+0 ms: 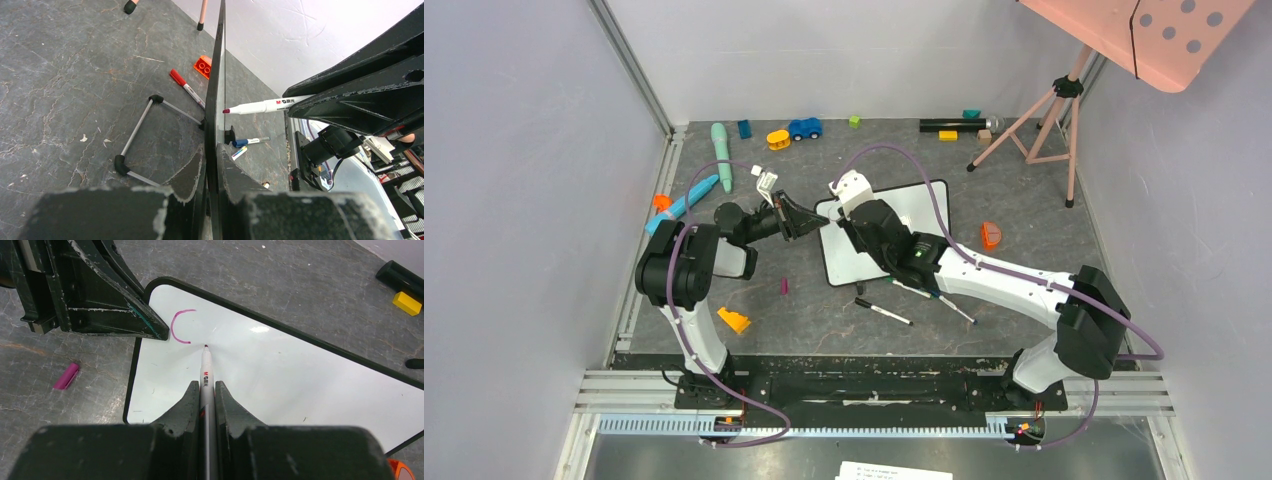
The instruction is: Write a sentence on the whiteboard
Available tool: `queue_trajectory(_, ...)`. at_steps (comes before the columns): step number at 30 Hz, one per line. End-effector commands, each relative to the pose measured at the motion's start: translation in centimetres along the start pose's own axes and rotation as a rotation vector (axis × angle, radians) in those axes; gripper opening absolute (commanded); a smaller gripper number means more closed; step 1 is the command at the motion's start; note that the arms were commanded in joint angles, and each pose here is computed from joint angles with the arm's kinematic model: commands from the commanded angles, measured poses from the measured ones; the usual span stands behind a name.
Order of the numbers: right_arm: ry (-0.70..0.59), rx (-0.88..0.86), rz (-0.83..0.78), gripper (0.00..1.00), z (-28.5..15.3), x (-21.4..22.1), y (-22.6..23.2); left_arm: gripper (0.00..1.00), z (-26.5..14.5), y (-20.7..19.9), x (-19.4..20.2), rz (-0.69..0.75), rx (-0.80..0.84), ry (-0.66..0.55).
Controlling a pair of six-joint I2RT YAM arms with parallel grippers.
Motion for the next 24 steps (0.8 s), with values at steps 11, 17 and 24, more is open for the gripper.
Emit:
queue_trajectory(11, -0.071, 0.048, 0.034, 0.00, 0.00, -2.77, -0.81, 0.02, 0.07, -1.14, -1.24, 0.147, 0.050, -0.023)
queue_trajectory(17, -0.064, 0.053, 0.032, 0.00, 0.38, -2.65, -0.81, 0.02, 0.07, -1.13, -1.25, 0.148, 0.049, -0.023)
queue_trajectory(24, -0.056, 0.060, 0.026, 0.00, 0.71, -2.52, -0.97, 0.02, 0.06, -1.09, -1.21, 0.146, 0.049, -0.022)
Point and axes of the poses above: each gripper's point midway between its finger pads, its own z axis out along the fingers, its own y axis along the line the jaws close on, x = y × z, the point moved 8 cm from there along -z, back along the fingers, and after that the axes turned 8 degrees about -z, right-handed, at the moved point
